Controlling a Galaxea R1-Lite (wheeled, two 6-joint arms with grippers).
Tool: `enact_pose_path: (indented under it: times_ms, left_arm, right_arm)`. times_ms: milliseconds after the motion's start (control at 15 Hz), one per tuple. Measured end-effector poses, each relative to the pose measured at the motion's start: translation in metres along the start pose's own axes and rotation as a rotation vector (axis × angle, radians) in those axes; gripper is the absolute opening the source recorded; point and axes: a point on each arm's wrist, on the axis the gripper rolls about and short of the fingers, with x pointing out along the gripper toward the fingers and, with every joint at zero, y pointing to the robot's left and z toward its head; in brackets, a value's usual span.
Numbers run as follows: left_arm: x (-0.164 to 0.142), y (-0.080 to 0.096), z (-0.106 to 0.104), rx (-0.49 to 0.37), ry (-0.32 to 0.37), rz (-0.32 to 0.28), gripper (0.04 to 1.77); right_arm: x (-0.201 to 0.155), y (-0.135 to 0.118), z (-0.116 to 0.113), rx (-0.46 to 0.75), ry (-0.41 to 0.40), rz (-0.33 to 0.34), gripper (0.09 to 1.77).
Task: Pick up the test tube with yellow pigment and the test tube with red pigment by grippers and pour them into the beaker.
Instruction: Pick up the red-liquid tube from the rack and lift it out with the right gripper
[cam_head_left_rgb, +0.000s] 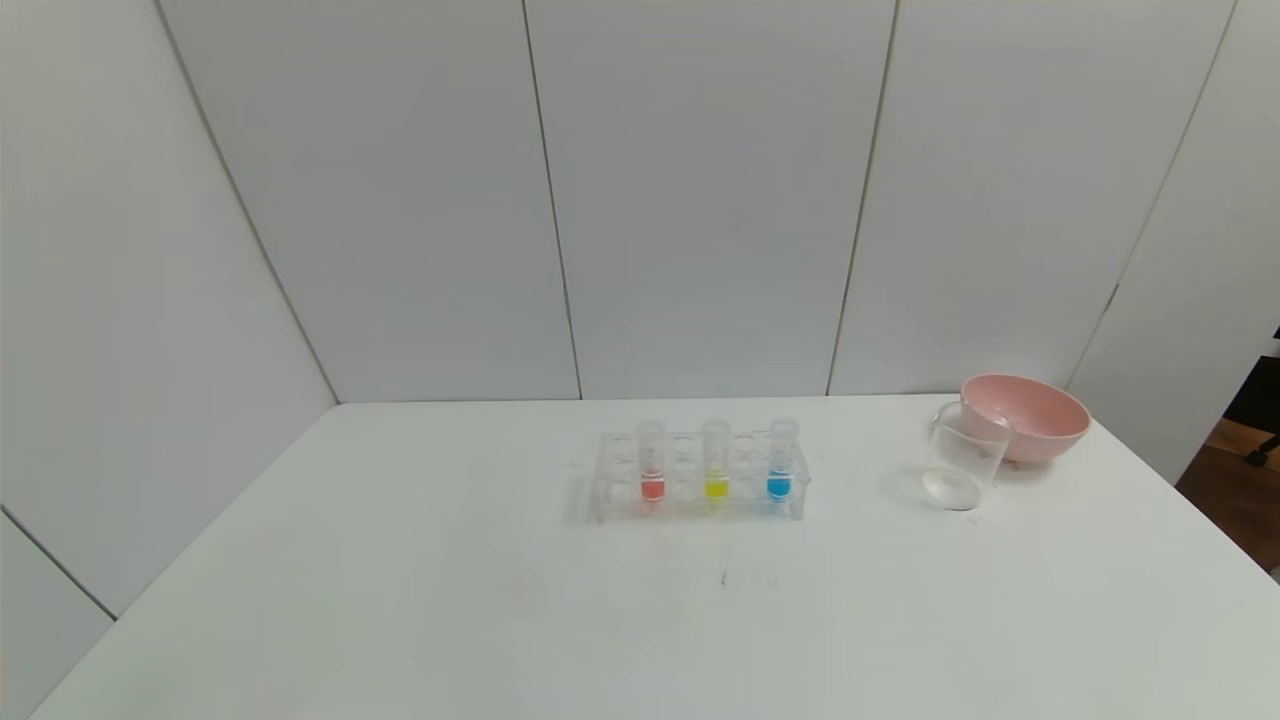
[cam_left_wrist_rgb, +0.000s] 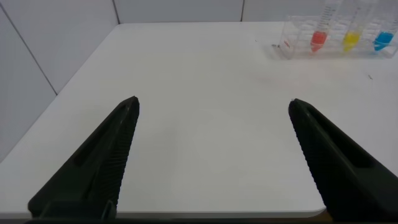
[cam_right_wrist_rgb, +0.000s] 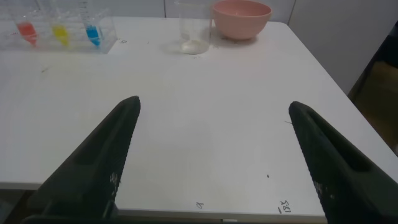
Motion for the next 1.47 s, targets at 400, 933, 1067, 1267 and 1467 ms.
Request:
enact_pose_path:
  times_ms: [400,933,1067,1267,1467]
  left_arm:
    - [0.0,0.0,0.0,0.0,0.0,0.0,1.72]
    - [0.0,0.0,0.0,0.0,0.0,0.0,1.72]
    - [0.0,0.0,0.0,0.0,0.0,0.0,1.72]
    - [0.0,0.0,0.0,0.0,0.0,0.0,1.72]
    - [0.0,0.0,0.0,0.0,0.0,0.0,1.72]
  right_arm:
    - [0.0,0.0,0.001,0.004,-0.005,0.0,1.71]
    - [0.0,0.0,0.001,0.007,-0.007,-0.002,1.71]
    - [0.0,0.0,0.0,0.006,-0.004,-0.005,1.71]
    - [0.0,0.0,0.001,0.006,-0.001,-0.005,1.71]
    - [-0.002,0.0,0.011,0.006,-0.021,0.0,1.71]
